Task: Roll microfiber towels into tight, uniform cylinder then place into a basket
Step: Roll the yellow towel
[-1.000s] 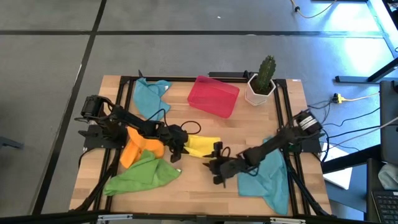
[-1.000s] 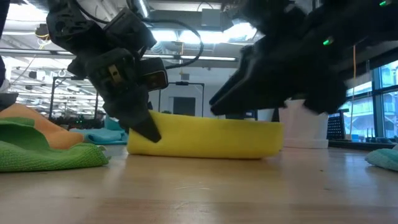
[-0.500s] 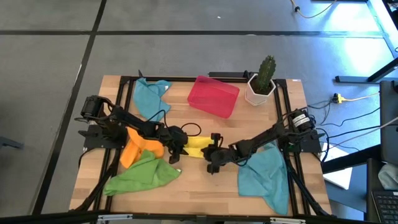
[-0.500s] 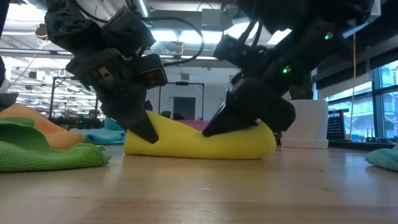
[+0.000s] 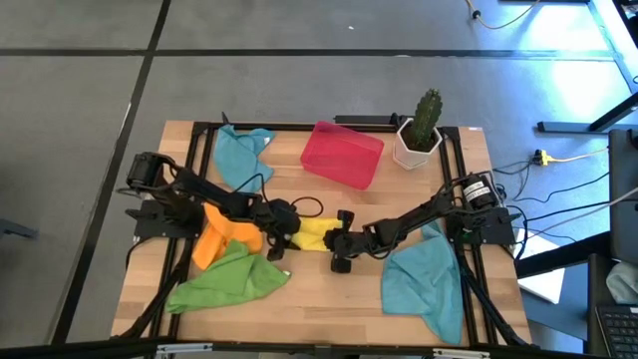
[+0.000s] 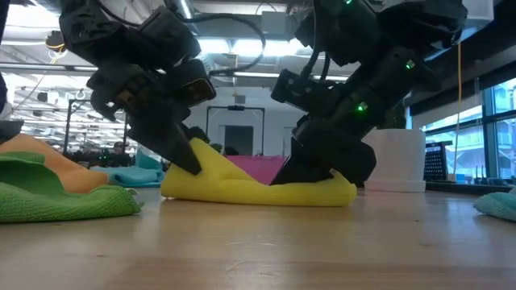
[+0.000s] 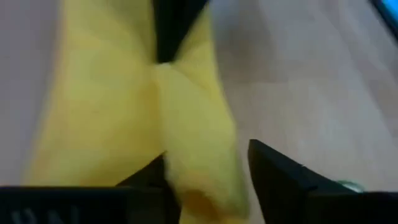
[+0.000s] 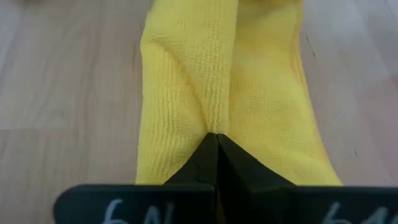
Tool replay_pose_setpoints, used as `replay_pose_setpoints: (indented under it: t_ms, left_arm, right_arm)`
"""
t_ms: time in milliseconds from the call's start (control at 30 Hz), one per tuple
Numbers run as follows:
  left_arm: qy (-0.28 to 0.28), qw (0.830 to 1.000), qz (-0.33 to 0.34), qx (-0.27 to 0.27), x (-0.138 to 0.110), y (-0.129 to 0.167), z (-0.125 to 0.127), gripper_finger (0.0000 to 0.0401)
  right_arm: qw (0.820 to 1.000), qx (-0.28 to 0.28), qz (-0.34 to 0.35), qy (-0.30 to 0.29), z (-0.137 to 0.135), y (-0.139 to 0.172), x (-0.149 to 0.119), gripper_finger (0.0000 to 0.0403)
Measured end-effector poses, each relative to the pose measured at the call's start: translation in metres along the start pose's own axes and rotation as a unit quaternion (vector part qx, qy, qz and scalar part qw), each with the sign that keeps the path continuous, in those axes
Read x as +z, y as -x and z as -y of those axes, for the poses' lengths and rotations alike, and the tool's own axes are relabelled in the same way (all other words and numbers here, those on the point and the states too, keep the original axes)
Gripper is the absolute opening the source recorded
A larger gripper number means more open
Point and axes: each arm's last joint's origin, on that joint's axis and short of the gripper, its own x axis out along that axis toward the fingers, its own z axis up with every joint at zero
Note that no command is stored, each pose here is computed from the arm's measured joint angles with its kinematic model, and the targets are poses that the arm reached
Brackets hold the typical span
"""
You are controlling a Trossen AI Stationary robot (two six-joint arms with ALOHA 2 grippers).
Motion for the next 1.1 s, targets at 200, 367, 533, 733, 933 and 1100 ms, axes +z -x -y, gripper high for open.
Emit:
replay_pose_setpoints:
  t_ms: [200, 367, 533, 733, 933, 1100]
  left_arm:
    - [-0.018, 0.996, -0.001, 0.086, 0.010, 0.036, -0.001, 0.0200]
    - [-0.099, 0.992, 0.053, 0.065, 0.023, 0.049, 0.024, 0.0211]
    - [-0.228, 0.968, 0.043, 0.096, 0.013, 0.033, 0.063, 0.0211]
    - [-0.322, 0.926, -0.004, 0.197, -0.010, 0.011, 0.083, 0.0210]
    - [-0.375, 0.899, -0.025, 0.226, -0.007, -0.006, 0.087, 0.0209]
    - [-0.410, 0.880, -0.087, 0.223, -0.003, -0.026, 0.088, 0.0218]
  right_arm:
    - [1.000, 0.001, -0.003, -0.004, 0.000, 0.000, -0.001, 0.0005]
    - [1.000, 0.007, -0.007, -0.018, 0.003, -0.002, -0.001, 0.0005]
    - [0.999, 0.019, -0.011, -0.039, 0.009, -0.004, 0.000, 0.0006]
    - [0.998, 0.031, -0.014, -0.055, 0.013, -0.006, 0.001, 0.0006]
    - [0.998, 0.037, -0.015, -0.057, 0.014, -0.006, 0.001, 0.0006]
    - [0.997, 0.043, -0.016, -0.059, 0.013, -0.006, 0.001, 0.0006]
